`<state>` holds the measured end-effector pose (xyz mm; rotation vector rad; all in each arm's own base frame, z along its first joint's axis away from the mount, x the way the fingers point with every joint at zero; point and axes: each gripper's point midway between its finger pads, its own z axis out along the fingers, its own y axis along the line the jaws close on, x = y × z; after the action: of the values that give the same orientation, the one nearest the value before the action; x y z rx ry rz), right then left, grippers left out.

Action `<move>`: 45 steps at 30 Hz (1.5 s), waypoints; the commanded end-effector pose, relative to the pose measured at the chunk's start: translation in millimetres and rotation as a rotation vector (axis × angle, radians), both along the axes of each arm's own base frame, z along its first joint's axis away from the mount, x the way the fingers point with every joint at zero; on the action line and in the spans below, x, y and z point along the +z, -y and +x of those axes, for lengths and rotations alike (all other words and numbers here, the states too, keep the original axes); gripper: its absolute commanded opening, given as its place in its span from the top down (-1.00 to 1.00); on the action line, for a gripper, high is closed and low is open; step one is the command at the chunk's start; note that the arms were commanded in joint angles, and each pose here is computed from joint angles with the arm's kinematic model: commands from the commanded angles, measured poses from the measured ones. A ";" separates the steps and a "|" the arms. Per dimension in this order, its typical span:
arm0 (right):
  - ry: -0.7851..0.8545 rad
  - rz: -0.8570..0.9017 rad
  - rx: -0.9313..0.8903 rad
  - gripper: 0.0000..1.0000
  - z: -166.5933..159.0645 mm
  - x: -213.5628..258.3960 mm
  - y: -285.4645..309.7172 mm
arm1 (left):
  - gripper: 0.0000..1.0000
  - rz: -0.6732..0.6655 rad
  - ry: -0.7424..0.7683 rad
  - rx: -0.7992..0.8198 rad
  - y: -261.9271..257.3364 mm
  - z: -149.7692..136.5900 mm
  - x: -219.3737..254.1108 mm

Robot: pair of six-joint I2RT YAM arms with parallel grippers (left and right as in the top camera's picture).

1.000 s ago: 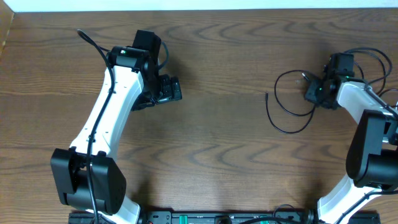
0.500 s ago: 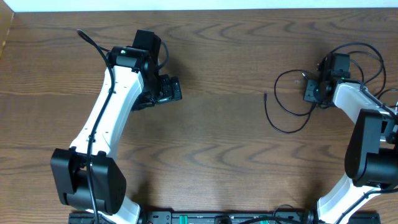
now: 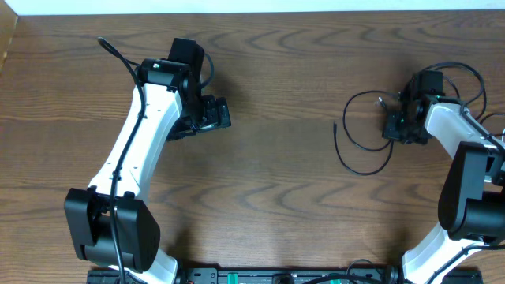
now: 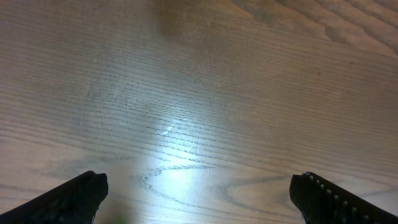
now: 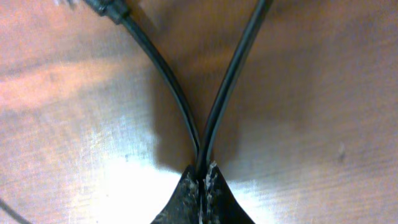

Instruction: Untangle cables

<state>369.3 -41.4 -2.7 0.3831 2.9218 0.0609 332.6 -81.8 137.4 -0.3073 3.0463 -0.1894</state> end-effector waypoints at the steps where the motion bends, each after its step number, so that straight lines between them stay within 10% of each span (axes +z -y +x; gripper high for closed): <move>1: -0.149 0.047 -0.074 0.98 -36.6 -24.1 -6.8 | -0.99 0.006 0.003 -0.020 -0.2 -1.6 1.5; 15: 0.080 -0.256 -0.441 0.98 -22.2 128.4 150.8 | -0.99 0.007 0.000 -0.020 -0.4 -2.4 1.4; 27: 0.231 -0.448 -0.873 0.89 -52.0 158.7 257.3 | -0.99 0.009 -0.009 -0.020 -0.7 -4.4 1.3; 30: 0.298 -0.271 -0.769 0.07 -22.8 152.9 234.2 | -0.99 0.008 -0.008 -0.020 -0.6 -4.2 1.3; 33: 0.308 -0.048 -0.581 -0.35 -0.5 144.8 188.3 | -0.99 0.009 -0.012 -0.020 -0.8 -5.1 1.2; 38: 0.229 0.197 -0.096 -0.41 5.8 131.1 82.0 | -0.99 0.008 -0.004 -0.020 -0.5 -3.3 1.4; 45: 0.033 0.046 0.329 -0.55 -23.9 63.2 11.9 | -0.99 0.008 -0.008 -0.020 -0.6 -4.2 1.2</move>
<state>358.9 -63.7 82.4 0.1763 2.8586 0.2998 330.0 -81.3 137.2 -0.3085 3.0566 -0.1852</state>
